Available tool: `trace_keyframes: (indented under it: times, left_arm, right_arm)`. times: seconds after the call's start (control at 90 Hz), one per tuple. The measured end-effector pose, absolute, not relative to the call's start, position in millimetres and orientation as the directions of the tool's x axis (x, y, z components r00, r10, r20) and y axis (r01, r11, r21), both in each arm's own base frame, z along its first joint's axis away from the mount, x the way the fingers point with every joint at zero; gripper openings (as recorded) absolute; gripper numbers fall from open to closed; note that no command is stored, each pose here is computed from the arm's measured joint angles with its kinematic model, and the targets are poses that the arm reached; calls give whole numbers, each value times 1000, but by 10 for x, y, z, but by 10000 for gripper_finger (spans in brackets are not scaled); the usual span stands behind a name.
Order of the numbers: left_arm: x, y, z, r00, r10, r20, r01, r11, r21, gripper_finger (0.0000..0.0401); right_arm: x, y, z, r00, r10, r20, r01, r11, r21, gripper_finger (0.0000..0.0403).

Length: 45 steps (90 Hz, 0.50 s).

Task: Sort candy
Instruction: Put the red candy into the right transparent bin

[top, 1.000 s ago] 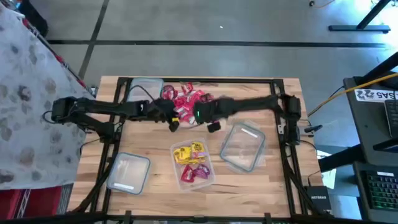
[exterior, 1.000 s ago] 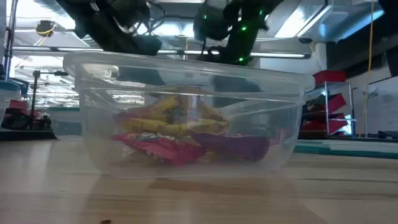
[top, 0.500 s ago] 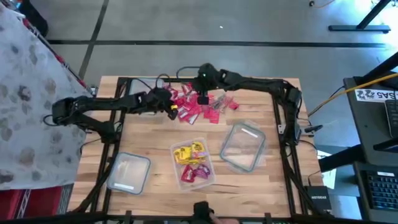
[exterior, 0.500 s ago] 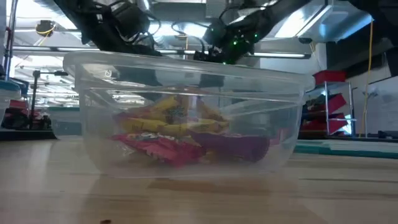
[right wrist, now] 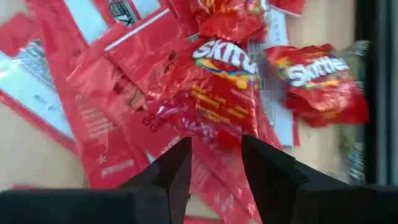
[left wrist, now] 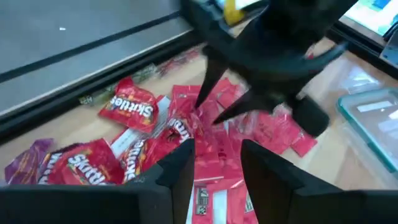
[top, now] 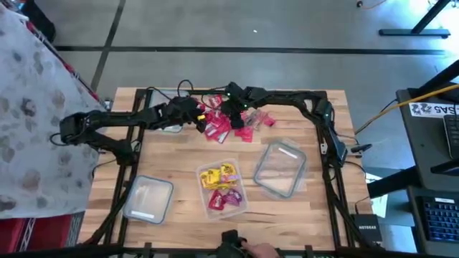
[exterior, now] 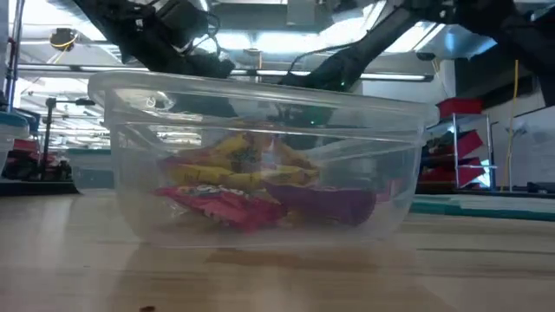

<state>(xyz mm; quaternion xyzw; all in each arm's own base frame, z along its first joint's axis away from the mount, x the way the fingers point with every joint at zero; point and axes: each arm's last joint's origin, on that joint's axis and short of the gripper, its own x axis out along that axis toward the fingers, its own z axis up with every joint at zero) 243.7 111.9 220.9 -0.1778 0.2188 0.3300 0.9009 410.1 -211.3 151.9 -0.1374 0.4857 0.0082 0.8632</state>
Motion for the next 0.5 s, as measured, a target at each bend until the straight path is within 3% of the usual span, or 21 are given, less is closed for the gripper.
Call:
trace_keyframes:
  times: [0.222, 0.5]
  left_arm:
    - [2444, 1122, 2221, 693, 520, -500, -669, 722, -178, 116]
    - [2443, 1120, 2218, 692, 518, -502, -671, 719, -182, 116]
  right_arm:
    - [4178, -2152, 1480, 528, -105, -842, -157, 963, -219, 123]
    - [4174, -2168, 1478, 518, -133, -845, -117, 967, -224, 73]
